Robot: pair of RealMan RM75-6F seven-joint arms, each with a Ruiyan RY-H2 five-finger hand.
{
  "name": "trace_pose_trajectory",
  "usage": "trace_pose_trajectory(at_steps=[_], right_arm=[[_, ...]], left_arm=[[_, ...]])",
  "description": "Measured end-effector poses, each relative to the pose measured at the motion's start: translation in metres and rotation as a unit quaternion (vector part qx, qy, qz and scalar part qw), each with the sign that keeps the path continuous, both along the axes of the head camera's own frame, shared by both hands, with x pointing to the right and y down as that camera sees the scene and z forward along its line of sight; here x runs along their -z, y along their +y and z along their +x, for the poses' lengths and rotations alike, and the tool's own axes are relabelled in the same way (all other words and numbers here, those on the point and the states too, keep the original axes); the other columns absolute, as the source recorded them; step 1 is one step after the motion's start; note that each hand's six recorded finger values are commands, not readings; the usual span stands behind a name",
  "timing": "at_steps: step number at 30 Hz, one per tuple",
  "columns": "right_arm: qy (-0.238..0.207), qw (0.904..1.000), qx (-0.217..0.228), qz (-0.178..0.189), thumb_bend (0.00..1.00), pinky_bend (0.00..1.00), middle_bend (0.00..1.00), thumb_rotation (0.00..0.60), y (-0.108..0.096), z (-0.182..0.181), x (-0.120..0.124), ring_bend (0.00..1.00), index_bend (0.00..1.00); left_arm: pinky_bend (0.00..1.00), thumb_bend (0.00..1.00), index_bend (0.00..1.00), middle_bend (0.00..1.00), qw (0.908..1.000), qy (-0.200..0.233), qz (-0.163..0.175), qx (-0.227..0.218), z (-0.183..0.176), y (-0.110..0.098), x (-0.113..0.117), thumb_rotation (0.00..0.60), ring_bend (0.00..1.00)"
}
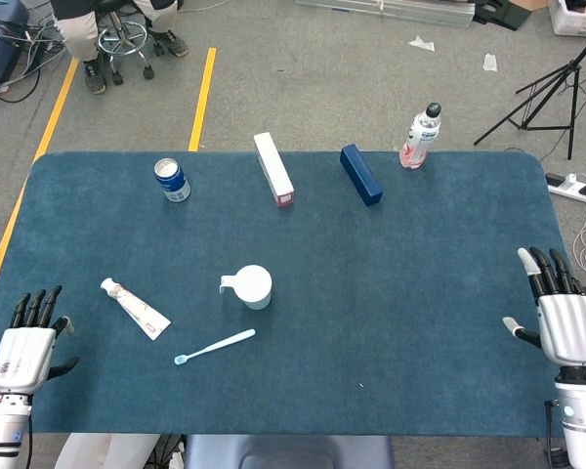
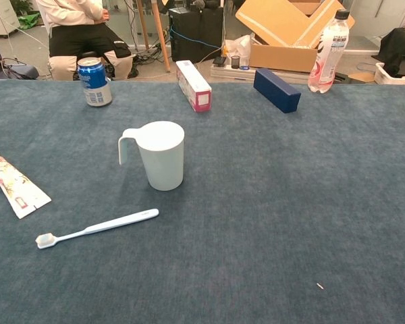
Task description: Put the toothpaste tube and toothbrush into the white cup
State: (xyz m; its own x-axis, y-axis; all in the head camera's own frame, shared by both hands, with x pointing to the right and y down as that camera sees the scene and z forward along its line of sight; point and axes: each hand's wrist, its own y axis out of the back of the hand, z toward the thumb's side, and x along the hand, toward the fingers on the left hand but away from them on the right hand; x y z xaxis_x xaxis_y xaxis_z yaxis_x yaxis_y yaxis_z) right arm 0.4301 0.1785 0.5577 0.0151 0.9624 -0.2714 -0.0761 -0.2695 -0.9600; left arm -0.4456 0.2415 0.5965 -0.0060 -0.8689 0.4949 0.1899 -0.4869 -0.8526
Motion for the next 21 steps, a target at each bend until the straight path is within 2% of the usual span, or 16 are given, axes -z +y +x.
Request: trace_pose_trajectory(at_steps=[12,16,21], right_arm=[[-0.009,0.9999,0.007,-0.004,0.0,0.35,0.11,0.6,0.001,-0.003,0.001,0.03,0.02],[-0.011,0.9999,0.006,-0.004,0.0,0.35,0.11,0.6,0.001,-0.003,0.002,0.03,0.02],[-0.011,0.9999,0.006,-0.006,0.0,0.35,0.11,0.6,0.001,-0.003,0.001,0.03,0.02]], left_arm=[[0.0,0.02,0.46,0.01,0.9943,0.019,-0.052,-0.091,0.039,-0.037,-0.022,0.6,0.0],[0.0,0.02,0.44,0.0,0.9897,0.013,-0.054,-0.132,0.049,-0.055,-0.028,0.6,0.0],[0.0,0.02,0.42,0.0,0.9842,0.008,-0.058,-0.167,0.062,-0.066,-0.038,0.6,0.0]])
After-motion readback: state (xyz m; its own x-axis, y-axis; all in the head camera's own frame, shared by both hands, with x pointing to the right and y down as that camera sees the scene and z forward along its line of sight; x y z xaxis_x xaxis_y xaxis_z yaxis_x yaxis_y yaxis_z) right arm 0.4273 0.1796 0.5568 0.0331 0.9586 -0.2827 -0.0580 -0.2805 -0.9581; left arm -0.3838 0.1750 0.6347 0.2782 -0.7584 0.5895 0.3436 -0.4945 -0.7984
